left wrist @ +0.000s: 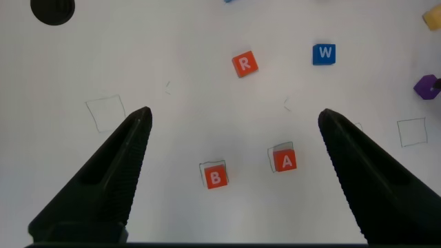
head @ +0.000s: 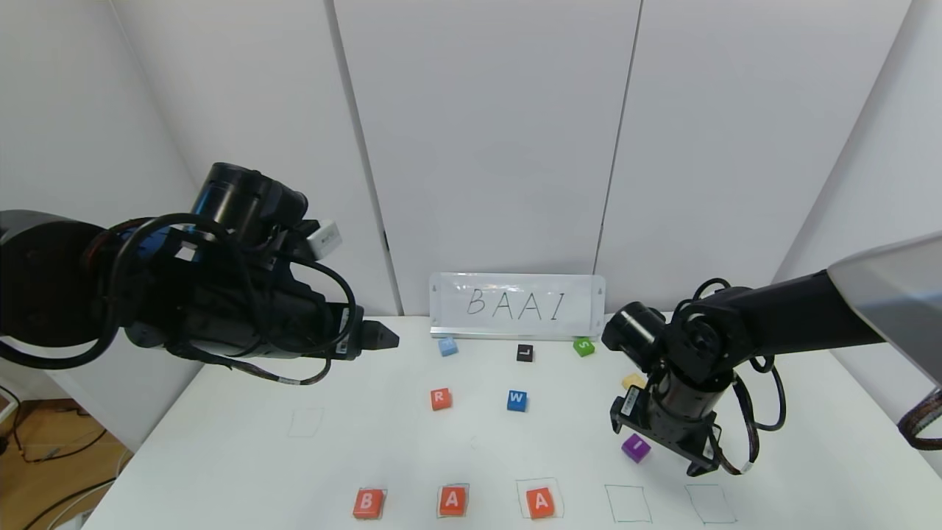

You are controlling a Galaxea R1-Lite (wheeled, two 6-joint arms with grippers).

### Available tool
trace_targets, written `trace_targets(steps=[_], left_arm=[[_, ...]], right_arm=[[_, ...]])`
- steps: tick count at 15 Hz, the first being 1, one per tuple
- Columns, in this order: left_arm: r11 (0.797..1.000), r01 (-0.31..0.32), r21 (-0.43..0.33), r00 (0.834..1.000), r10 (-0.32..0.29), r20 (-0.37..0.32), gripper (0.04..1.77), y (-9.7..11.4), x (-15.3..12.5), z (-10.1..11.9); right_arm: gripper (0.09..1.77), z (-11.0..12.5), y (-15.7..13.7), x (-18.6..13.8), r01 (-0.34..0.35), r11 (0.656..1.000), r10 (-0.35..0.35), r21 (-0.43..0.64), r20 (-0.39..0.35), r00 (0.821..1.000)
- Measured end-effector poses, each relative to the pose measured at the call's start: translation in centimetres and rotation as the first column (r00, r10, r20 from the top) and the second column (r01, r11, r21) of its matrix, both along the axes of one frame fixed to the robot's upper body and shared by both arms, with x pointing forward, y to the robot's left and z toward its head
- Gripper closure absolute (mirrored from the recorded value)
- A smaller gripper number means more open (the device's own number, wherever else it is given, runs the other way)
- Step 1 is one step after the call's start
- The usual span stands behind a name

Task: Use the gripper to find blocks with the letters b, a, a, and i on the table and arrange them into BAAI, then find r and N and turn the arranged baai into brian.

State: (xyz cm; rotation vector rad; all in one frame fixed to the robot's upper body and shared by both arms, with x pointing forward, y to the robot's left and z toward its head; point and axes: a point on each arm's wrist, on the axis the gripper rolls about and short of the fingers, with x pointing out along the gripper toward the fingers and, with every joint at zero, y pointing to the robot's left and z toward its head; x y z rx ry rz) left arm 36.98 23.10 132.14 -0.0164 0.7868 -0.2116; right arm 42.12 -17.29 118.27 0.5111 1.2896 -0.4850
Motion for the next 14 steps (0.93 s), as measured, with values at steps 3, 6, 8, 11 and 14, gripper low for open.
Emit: trace_targets(steps=[3, 6, 8, 11, 14], left_arm=[[1.0, 0.0, 0.002, 1.0, 0.0, -0.005, 0.09, -0.1, 0.1, -0.2], [1.0, 0.0, 0.002, 1.0, 0.0, -0.006, 0.09, -0.1, 0.2, -0.2], [1.0, -0.001, 0.003, 1.0, 0.001, -0.007, 0.09, 0.0, 0.2, -0.3], [1.0, -0.001, 0.003, 1.0, 0.001, -0.007, 0.09, -0.1, 0.2, -0.3], [1.0, -0.001, 0.003, 1.0, 0.001, -0.007, 0.09, -0.1, 0.2, -0.3]], right_arm=[[0.15, -0.6, 0.1, 0.3, 0.021, 1.0, -0.021, 0.001, -0.011, 1.0], [0.15, -1.4, 0.5, 0.9, 0.022, 1.0, -0.022, 0.0, -0.014, 1.0], [0.15, -1.9, 0.8, 1.6, 0.036, 0.999, -0.036, 0.003, -0.013, 0.999], [0.15, -2.6, 1.0, 2.5, 0.067, 0.998, -0.067, 0.01, -0.01, 0.998], [0.15, -3.0, 0.7, 3.0, 0.078, 0.997, -0.078, 0.005, -0.008, 0.997]])
